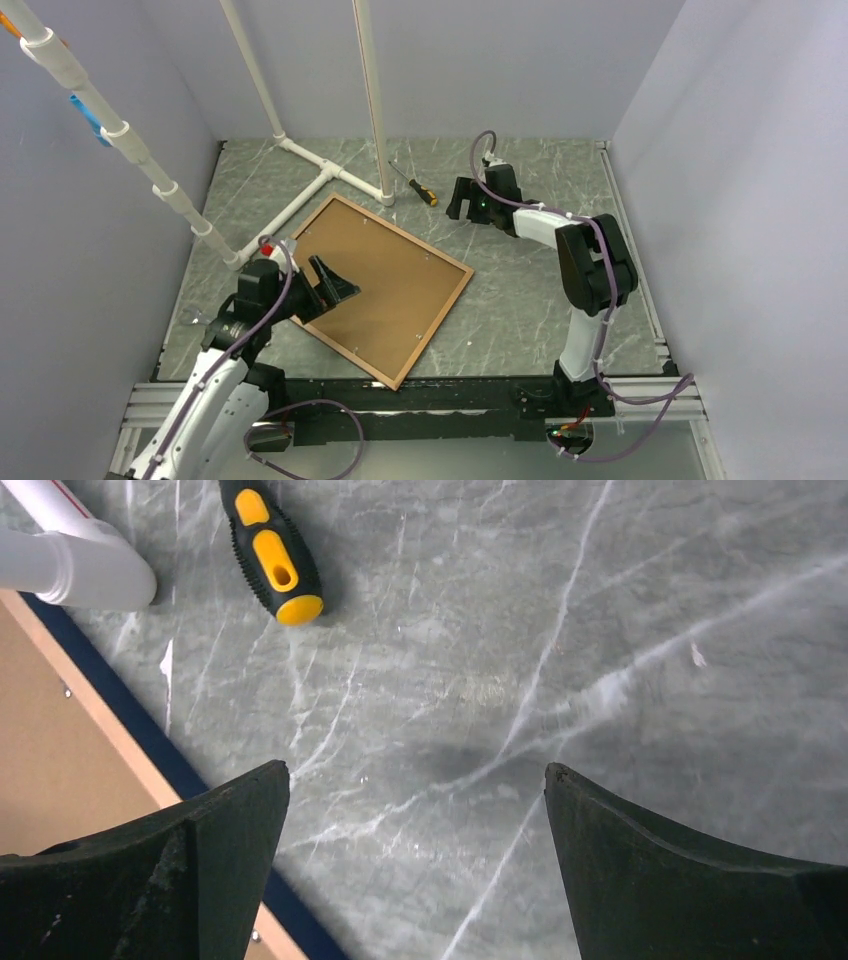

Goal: Take the photo out of the frame

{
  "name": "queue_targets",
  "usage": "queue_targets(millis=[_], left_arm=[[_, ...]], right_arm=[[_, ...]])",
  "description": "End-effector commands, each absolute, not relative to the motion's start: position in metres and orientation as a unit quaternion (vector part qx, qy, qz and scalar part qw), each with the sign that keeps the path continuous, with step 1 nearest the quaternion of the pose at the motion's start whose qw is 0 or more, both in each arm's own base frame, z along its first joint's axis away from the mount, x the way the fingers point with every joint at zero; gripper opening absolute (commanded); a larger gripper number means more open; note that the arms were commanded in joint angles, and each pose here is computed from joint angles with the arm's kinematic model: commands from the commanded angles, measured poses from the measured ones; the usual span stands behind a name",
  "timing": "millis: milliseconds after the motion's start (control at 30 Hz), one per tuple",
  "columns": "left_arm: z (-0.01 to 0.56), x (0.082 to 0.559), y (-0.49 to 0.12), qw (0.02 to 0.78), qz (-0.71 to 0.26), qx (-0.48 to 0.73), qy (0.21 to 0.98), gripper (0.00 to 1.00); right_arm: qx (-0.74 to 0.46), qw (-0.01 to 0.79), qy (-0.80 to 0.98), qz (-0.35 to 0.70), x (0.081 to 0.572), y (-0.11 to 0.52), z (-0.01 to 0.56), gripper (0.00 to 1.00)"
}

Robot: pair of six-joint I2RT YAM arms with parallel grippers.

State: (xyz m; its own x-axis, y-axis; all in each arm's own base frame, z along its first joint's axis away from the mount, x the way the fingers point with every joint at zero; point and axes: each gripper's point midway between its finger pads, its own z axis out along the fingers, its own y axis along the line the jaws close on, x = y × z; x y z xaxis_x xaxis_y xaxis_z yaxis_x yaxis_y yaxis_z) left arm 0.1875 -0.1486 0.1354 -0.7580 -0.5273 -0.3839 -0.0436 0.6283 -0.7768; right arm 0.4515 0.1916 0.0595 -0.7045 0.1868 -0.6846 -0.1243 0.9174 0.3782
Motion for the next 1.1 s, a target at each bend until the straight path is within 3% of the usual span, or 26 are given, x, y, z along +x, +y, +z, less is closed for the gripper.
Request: queue_targets(millis=[0, 267, 567, 767, 900, 1067], left_arm=[[0.178, 0.2, -0.152, 0.346, -0.393, -0.097, 0.847, 0.99], [0.183, 0.186, -0.144, 0.37, -0.381, -0.079, 0.843, 0.99], [0.184, 0.18, -0.155, 0.379, -0.421, -0.053, 0.822, 0.99], [0.203, 0.18, -0.149, 0.41, -0.405, -0.032, 0.817, 0.99], [0.208, 0.171, -0.149, 0.399, -0.401, -0.017, 0.824, 0.99], [0.203, 0.158, -0.153, 0.378, -0.418, -0.014, 0.826, 0.99]], right_arm=[[0.007, 0.399, 0.888, 0.227, 0.476, 0.198, 0.065, 1.0], [-0.007, 0.362, 0.876, 0.32, 0.48, 0.229, 0.047, 1.0], [-0.015, 0.374, 0.859, 0.348, 0.496, 0.248, 0.043, 0.98], [-0.068, 0.37, 0.878, 0.296, 0.514, 0.272, 0.039, 0.91], [-0.082, 0.358, 0.904, 0.217, 0.516, 0.264, 0.028, 0.8], [-0.13, 0.351, 0.91, 0.179, 0.516, 0.263, 0.015, 0.74]])
